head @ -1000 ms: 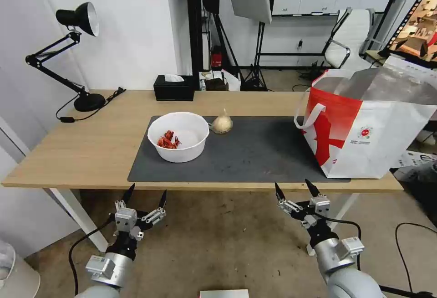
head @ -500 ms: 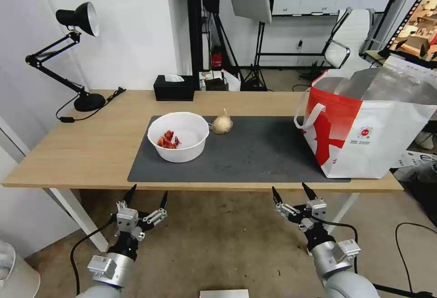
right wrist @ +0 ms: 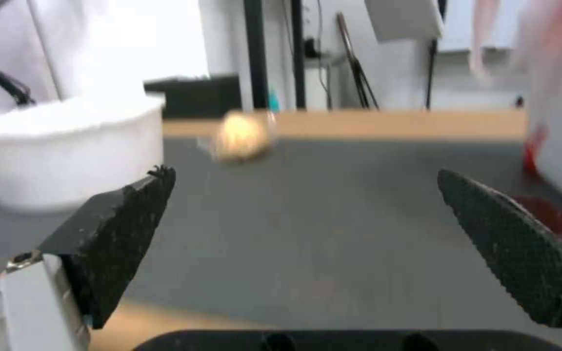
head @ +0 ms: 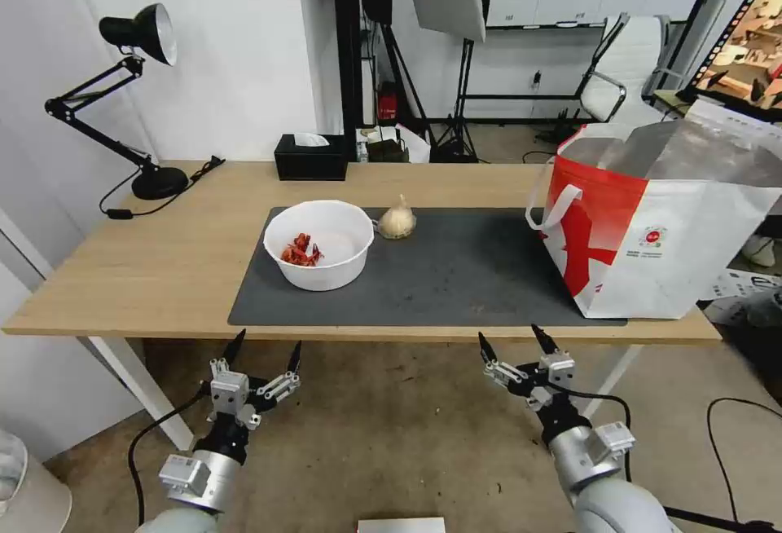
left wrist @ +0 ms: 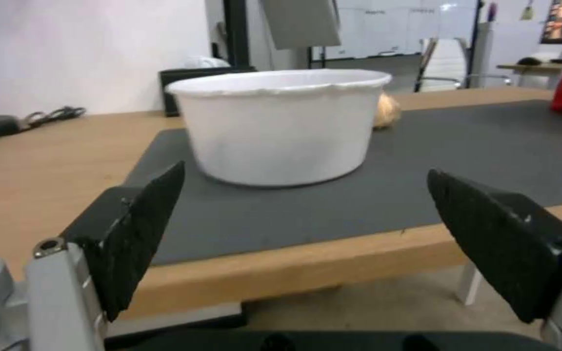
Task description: Pick up the trash from the table and place it into the takeout bag.
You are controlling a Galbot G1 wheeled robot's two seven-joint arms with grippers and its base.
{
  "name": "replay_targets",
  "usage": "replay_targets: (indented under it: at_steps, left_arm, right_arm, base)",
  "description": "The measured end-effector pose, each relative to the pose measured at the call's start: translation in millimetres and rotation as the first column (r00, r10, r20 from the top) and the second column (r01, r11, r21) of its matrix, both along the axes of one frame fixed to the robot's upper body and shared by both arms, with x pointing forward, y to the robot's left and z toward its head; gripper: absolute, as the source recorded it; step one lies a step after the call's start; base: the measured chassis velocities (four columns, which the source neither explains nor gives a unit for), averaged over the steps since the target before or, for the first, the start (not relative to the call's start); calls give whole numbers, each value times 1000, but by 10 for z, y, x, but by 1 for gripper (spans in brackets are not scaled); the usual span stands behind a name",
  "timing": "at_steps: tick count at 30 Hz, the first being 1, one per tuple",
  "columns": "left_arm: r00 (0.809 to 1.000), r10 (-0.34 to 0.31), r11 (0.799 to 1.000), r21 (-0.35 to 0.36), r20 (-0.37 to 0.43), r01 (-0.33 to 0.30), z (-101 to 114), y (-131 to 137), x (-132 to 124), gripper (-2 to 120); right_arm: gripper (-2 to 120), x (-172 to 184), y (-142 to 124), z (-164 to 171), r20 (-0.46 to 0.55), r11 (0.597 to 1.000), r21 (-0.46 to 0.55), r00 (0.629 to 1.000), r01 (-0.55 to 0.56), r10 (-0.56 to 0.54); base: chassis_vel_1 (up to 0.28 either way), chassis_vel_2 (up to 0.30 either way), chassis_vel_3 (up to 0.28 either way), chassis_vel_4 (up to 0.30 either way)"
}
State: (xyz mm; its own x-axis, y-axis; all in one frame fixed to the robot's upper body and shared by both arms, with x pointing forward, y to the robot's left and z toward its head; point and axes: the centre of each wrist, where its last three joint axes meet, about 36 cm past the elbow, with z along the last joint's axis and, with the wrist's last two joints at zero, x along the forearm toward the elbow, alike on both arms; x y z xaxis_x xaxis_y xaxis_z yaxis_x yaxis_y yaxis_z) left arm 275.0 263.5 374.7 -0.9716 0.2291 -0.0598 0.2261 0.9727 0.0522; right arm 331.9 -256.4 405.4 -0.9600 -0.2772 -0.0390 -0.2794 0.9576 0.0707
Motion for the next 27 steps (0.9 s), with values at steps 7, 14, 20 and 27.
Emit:
replay_targets:
  at_steps: [7,14,20,27]
  left_arm:
    - [1000,-17,1000,0,-10,17,2,-3,43,100]
    - [1000,-3,1000,-7,-7,3,9,2,30,100]
    - [1000,0,1000,-7,-9,-1,-3,5,33,100]
    - [1000,4,1000,-3,-11,-5,-4,26,17,100]
  right_arm:
    - [100,979,-9,439,43,995,-7,994,-101,102]
    - [100,2048,273,715,35,992,-6,992,-123,123]
    - [100,2697,631,661,-27,991,-5,991,-131,131]
    - [100,3158,986,600,-117,987,-30,981,-158,154]
  base:
    - [0,0,0,0]
    - [0,0,0,0]
    - [0,0,0,0]
    - [0,0,0,0]
